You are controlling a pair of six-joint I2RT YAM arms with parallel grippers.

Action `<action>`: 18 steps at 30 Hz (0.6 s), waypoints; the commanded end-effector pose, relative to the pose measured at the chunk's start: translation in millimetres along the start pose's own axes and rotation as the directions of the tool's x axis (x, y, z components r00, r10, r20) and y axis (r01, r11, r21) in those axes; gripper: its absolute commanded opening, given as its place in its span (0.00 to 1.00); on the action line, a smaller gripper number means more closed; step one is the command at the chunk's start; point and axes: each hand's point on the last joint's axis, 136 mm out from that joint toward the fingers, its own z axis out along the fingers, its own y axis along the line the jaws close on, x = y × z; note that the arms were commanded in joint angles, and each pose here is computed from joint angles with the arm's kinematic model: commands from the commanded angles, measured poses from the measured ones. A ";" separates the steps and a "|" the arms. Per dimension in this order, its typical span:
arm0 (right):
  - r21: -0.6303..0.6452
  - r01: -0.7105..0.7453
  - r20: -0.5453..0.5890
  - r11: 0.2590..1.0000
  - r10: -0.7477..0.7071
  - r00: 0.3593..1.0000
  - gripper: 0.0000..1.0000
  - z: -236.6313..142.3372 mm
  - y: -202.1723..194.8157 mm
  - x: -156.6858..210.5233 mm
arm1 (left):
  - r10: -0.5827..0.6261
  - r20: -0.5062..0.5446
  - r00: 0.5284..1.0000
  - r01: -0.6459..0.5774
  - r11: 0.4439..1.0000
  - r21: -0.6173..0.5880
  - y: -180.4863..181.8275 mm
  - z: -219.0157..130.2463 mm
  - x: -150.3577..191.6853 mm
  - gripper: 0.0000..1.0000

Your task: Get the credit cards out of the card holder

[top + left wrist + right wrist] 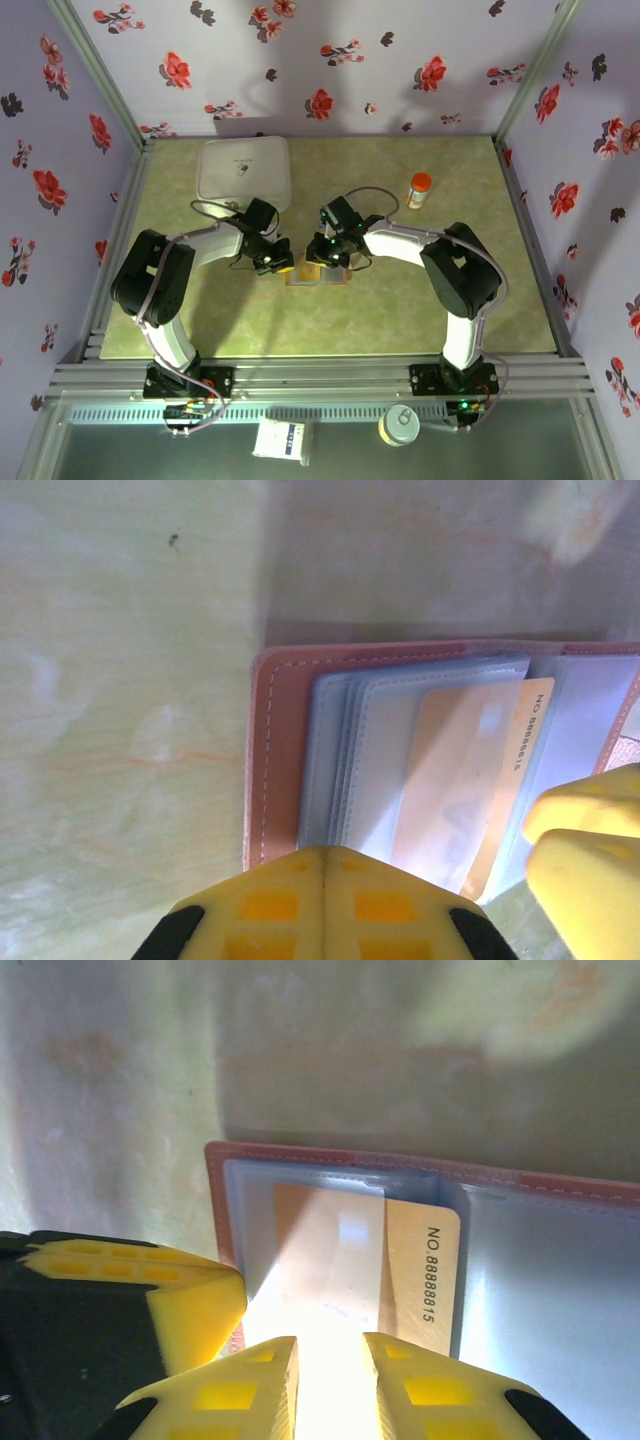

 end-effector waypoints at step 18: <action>0.061 -0.023 -0.003 0.998 0.024 1.000 0.25 -8.5 -25.9 7.7 | 0.038 -0.033 0.999 -0.039 0.999 -0.013 -19.5 2.7 2.6 0.00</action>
